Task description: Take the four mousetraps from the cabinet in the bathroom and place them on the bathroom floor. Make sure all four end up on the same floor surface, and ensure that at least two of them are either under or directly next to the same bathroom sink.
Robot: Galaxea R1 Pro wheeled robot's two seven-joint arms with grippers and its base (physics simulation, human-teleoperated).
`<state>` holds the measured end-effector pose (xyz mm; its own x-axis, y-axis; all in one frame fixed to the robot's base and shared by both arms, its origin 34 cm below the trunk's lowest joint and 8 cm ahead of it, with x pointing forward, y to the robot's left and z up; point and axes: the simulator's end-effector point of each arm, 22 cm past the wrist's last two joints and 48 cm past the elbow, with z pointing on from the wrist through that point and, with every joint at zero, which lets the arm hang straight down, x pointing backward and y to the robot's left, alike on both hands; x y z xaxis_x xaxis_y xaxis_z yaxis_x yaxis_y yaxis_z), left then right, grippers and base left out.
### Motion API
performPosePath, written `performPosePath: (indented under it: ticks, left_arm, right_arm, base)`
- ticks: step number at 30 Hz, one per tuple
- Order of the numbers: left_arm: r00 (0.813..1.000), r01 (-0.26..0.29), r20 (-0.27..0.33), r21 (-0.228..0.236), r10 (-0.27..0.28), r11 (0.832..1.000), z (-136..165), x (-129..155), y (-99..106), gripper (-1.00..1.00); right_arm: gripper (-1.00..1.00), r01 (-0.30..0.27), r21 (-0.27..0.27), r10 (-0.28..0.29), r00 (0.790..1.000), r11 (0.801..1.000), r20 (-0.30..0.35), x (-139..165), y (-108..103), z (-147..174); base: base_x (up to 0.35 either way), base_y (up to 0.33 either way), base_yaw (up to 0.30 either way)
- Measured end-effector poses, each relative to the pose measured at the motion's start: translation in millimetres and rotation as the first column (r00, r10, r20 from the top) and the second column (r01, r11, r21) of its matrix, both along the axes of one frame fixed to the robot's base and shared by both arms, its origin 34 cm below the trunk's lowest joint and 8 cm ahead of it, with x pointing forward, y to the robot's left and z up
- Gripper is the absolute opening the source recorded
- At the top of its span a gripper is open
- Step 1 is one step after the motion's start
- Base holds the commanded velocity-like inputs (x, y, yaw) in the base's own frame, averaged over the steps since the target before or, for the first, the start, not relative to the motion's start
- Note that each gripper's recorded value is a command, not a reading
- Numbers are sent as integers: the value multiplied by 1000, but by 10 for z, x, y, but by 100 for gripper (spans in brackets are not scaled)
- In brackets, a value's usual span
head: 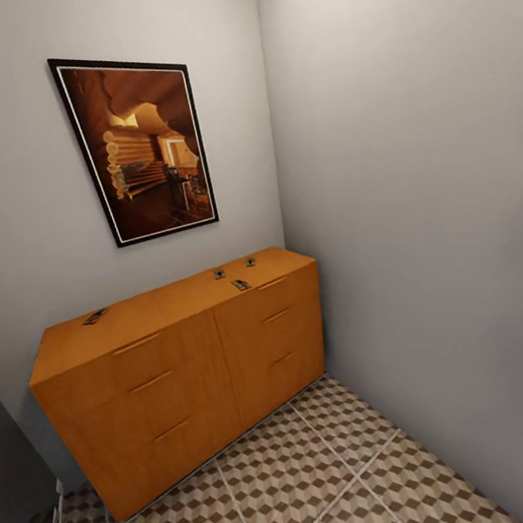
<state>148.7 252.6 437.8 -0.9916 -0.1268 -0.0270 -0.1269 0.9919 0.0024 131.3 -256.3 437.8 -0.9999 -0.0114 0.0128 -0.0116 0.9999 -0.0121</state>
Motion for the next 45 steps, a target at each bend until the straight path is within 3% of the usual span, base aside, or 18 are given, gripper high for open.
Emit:
performPosePath:
  ticks: [12,31,45]
  left_arm:
    - [1000,-1,2,0,1,1000,-1,6,1,100]
    - [1000,-2,3,1,2,1000,-1,11,1,100]
    - [1000,1,4,-1,-1,1000,-1,13,-12,100]
  right_arm:
    - [100,-4,0,4,1000,1000,-1,-1,6,-1]
    - [100,-8,0,8,1000,1000,0,2,2,-1]
    - [100,-8,-1,8,1000,1000,-1,1,-5,-1]
  base:
    - [197,0,2]
    - [13,0,194]
    - [0,0,43]
